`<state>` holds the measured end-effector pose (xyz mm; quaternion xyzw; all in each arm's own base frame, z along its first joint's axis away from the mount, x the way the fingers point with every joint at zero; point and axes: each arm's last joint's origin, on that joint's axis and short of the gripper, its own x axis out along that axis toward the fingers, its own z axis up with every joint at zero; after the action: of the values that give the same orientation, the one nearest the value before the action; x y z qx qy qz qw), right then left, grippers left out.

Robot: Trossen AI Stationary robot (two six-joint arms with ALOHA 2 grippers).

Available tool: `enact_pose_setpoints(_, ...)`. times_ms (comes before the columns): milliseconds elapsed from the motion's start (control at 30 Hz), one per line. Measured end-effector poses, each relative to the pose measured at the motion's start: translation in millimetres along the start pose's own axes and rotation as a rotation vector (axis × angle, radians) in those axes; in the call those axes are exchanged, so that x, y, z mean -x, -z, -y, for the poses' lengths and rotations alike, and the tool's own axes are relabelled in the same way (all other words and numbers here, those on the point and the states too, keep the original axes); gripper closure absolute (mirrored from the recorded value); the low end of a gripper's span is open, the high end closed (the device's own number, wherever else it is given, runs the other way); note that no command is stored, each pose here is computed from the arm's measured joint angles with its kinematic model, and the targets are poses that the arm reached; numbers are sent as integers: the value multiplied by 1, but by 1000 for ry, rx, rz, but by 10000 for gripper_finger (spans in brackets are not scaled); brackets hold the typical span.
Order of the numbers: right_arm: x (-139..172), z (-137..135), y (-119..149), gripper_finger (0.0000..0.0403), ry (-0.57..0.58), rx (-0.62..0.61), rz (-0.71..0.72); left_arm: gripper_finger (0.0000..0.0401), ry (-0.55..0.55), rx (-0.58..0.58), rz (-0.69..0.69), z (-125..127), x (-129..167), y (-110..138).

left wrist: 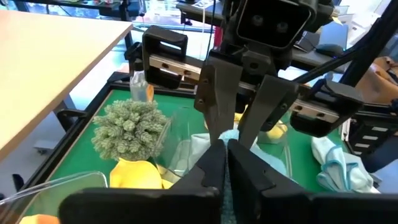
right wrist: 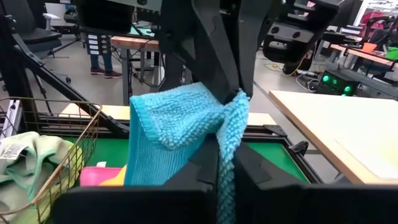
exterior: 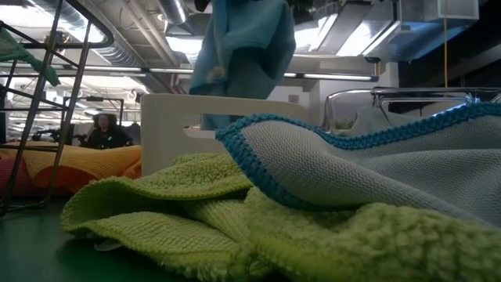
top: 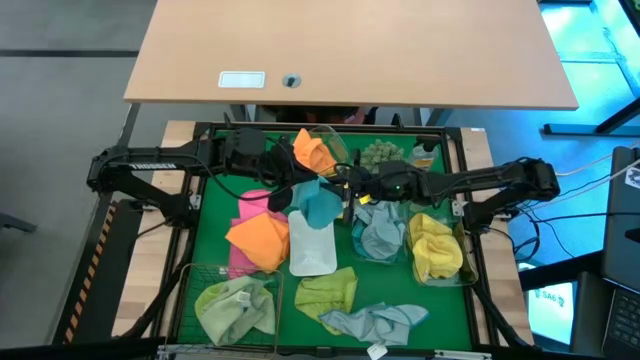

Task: Sort microfiber towel by color & place in baskets
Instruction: Put the blue microfiber towel into the middle transparent bin

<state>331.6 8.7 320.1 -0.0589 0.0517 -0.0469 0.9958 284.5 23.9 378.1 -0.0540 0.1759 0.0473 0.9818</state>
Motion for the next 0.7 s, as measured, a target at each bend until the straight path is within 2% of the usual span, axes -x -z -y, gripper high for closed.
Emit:
enact_pose_setpoints(133,10,2,-4,397,-4,4,-30,353,-43,1,4,-1,0,0)
enact_pose_setpoints(333,33,6,-16,394,-6,-18,-56,307,-89,0,0,-3,0,1)
enact_pose_setpoints(467,57,11,-26,398,-7,-46,-81,297,-107,0,-11,-3,0,2)
enact_pose_setpoints(700,105,19,-46,399,-19,-170,-67,297,-107,-1,-15,-3,0,2)
